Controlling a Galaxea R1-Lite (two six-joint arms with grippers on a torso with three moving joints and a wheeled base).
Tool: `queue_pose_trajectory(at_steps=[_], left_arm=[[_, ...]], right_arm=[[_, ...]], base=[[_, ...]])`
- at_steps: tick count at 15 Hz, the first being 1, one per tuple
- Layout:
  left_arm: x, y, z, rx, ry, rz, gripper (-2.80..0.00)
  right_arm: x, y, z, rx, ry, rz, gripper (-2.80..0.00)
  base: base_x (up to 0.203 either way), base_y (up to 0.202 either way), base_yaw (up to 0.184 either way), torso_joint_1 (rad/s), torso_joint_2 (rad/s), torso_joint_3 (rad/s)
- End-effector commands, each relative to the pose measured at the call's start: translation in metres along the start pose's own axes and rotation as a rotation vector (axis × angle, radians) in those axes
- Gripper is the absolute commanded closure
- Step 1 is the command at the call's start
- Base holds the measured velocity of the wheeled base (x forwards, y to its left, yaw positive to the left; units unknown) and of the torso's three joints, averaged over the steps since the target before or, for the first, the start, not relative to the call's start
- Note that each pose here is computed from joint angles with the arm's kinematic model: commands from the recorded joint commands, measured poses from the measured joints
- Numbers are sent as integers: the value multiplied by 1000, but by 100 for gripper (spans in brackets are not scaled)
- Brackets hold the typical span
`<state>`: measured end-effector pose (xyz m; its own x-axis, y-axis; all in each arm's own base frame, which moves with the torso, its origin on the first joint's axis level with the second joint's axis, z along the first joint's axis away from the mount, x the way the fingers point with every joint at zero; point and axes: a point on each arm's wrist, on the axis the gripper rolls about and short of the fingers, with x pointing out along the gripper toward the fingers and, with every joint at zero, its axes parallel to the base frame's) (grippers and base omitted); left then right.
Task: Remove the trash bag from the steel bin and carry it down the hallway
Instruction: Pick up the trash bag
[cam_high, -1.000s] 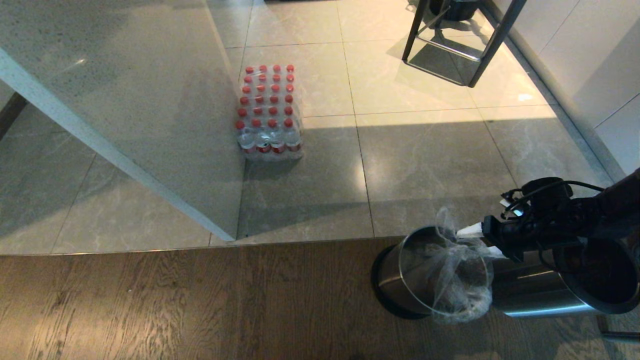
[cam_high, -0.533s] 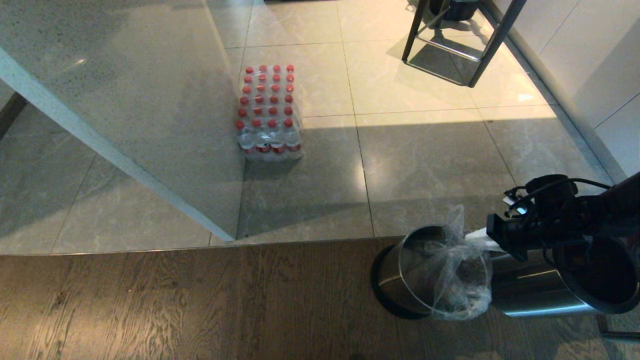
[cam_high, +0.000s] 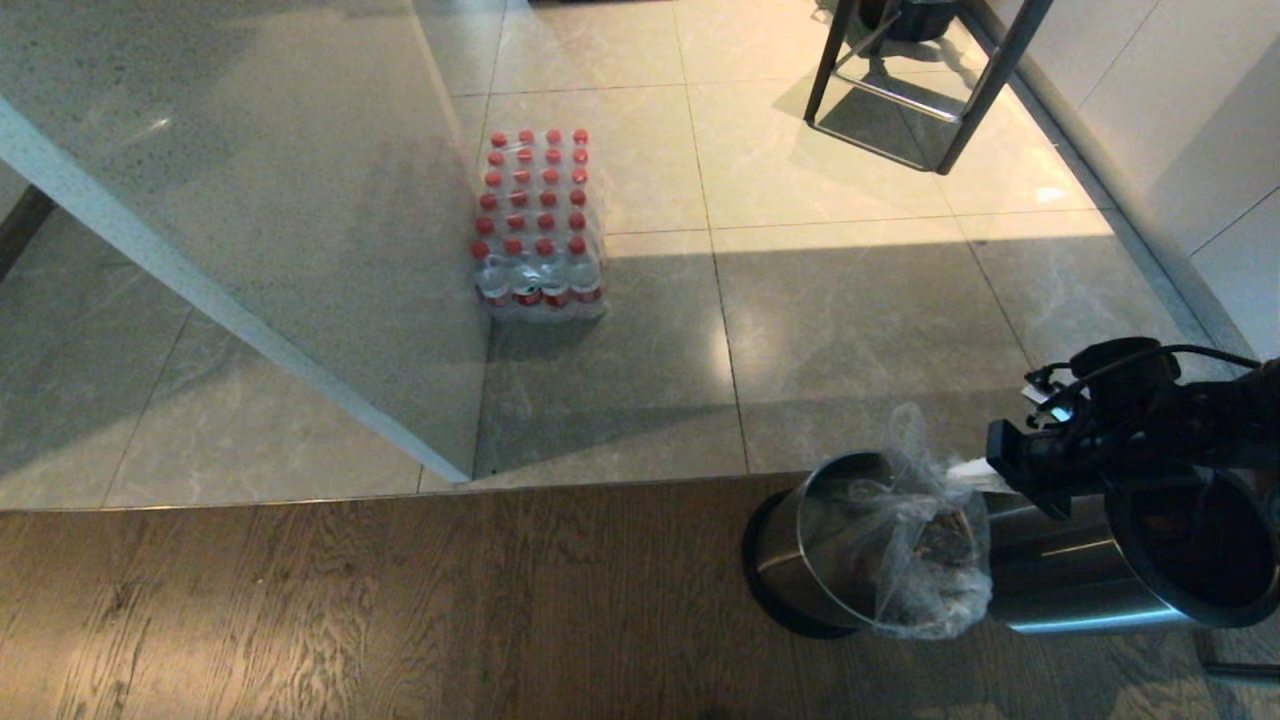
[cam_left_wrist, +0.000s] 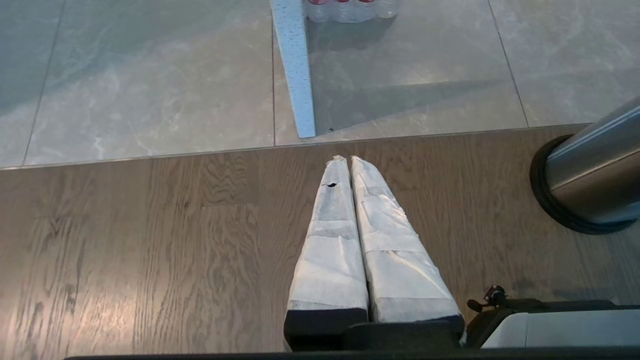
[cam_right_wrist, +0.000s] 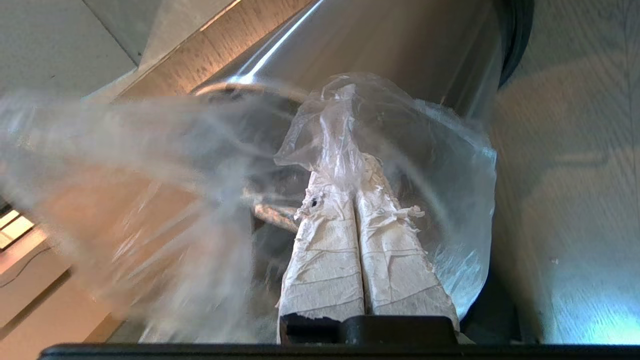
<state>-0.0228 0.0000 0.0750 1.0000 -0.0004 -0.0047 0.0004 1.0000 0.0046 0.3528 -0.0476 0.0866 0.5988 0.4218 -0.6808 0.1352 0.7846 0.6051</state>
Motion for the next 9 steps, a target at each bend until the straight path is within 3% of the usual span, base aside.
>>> queue_pose_trajectory(at_steps=[1, 5, 9], left_arm=[[0, 0, 0, 0, 0, 0, 0], [0, 0, 0, 0, 0, 0, 0], [0, 0, 0, 0, 0, 0, 0]], right_arm=[[-22, 17, -1, -24, -19, 18, 0], [-43, 51, -22, -73, 14, 6, 0], [-38, 85, -59, -147, 132, -116, 0]], base=[[0, 0, 0, 0, 0, 0], [0, 0, 0, 0, 0, 0], [0, 0, 0, 0, 0, 0]])
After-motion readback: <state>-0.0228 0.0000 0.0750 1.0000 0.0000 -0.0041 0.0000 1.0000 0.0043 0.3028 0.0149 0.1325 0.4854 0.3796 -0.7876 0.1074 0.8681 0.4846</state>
